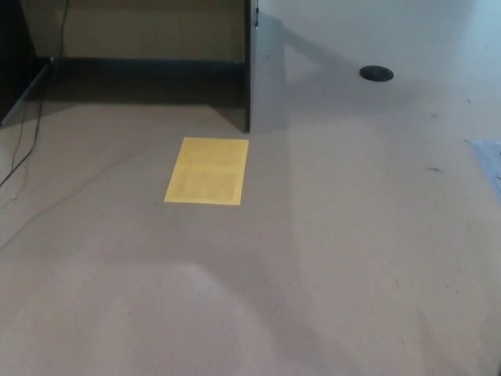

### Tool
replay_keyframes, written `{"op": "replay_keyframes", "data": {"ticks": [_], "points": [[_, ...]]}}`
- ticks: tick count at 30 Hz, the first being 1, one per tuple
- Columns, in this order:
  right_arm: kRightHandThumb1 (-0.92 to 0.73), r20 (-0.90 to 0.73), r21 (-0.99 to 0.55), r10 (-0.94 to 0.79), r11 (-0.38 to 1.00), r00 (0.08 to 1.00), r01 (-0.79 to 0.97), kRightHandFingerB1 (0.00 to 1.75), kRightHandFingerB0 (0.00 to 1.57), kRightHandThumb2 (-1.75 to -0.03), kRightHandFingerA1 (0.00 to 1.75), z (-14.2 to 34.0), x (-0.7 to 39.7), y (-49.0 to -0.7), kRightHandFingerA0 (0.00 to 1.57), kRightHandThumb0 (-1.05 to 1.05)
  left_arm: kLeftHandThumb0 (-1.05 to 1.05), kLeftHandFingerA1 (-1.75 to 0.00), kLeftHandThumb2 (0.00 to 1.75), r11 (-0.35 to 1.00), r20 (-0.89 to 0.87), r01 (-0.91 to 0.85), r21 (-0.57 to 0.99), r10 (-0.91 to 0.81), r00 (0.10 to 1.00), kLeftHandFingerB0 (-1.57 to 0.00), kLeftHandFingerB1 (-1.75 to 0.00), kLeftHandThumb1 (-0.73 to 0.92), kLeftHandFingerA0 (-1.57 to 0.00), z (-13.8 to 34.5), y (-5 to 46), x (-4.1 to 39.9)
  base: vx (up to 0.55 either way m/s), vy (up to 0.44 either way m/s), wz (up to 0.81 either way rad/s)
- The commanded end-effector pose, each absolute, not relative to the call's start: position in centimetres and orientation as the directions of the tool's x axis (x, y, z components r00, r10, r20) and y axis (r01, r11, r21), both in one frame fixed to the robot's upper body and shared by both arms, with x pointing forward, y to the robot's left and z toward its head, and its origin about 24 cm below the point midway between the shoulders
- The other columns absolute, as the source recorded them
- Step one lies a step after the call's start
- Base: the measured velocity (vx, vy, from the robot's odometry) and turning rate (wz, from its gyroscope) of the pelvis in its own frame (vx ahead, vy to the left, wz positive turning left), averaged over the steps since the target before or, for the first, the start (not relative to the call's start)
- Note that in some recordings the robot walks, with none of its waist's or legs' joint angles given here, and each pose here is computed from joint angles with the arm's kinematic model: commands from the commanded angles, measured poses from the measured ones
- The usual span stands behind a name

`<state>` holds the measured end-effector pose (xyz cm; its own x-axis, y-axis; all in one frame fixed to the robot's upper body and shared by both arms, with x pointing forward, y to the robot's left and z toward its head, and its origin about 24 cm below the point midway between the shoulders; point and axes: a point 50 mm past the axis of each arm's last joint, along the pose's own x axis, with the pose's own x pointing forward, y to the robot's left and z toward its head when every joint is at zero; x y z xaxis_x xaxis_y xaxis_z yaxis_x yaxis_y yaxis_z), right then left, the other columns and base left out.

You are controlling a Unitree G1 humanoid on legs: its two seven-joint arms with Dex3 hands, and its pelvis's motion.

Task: A person is holding a plastic bag and the robot extends its left hand to grab the bag by hooking its thumb into the holes at the top and brings its hand down by its side. Then it extends its arm again to hand the plastic bag back to the person.

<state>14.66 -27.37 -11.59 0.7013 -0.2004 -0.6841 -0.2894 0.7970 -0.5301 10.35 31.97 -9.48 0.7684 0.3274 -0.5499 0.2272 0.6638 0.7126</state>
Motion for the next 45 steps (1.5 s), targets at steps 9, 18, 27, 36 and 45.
{"op": "replay_keyframes", "data": {"ticks": [9,18,27,36,45], "points": [[-0.68,-0.582,-0.620,-0.176,0.728,0.794,-0.294,0.44,0.66,-0.60,0.64,-10.4,15.1,-28.7,0.83,-0.32,-0.57,-0.45,0.70,0.563,-0.293,0.140,0.814,0.191,0.937,-0.17,-0.37,0.42,-0.27,-7.1,31.9,11.2,0.00,0.000,0.00],[-0.68,-0.573,-0.618,-0.173,0.734,0.801,-0.283,0.45,0.66,-0.61,0.58,-10.4,15.4,-28.5,0.81,-0.33,-0.53,-0.33,0.54,0.645,0.045,-0.064,0.762,0.045,0.998,-0.24,-0.29,0.47,-0.27,-1.9,30.2,15.0,0.00,0.000,0.00],[-0.68,-0.564,-0.623,-0.162,0.727,0.810,-0.288,0.44,0.65,-0.61,0.63,-10.2,15.8,-28.5,0.83,-0.32,-0.29,-0.51,0.85,0.694,0.402,-0.211,0.688,-0.123,0.907,-0.05,-0.49,0.26,-0.07,7.9,26.6,18.4,0.00,0.000,0.00],[-0.67,-0.559,-0.625,-0.163,0.727,0.813,-0.284,0.45,0.66,-0.60,0.61,-10.0,16.3,-28.5,0.82,-0.30,-0.32,-0.51,0.86,0.662,0.629,-0.313,0.681,-0.311,0.713,0.00,-0.47,0.26,-0.02,16.3,22.1,20.3,0.00,0.000,0.00],[-0.68,-0.562,-0.621,-0.162,0.730,0.812,-0.284,0.45,0.65,-0.60,0.59,-10.1,16.0,-28.6,0.79,-0.30,-0.59,-0.27,0.71,0.670,0.724,-0.365,0.646,-0.388,0.570,-0.09,-0.29,0.39,-0.06,21.3,18.7,20.3,0.00,0.000,0.00]]}}
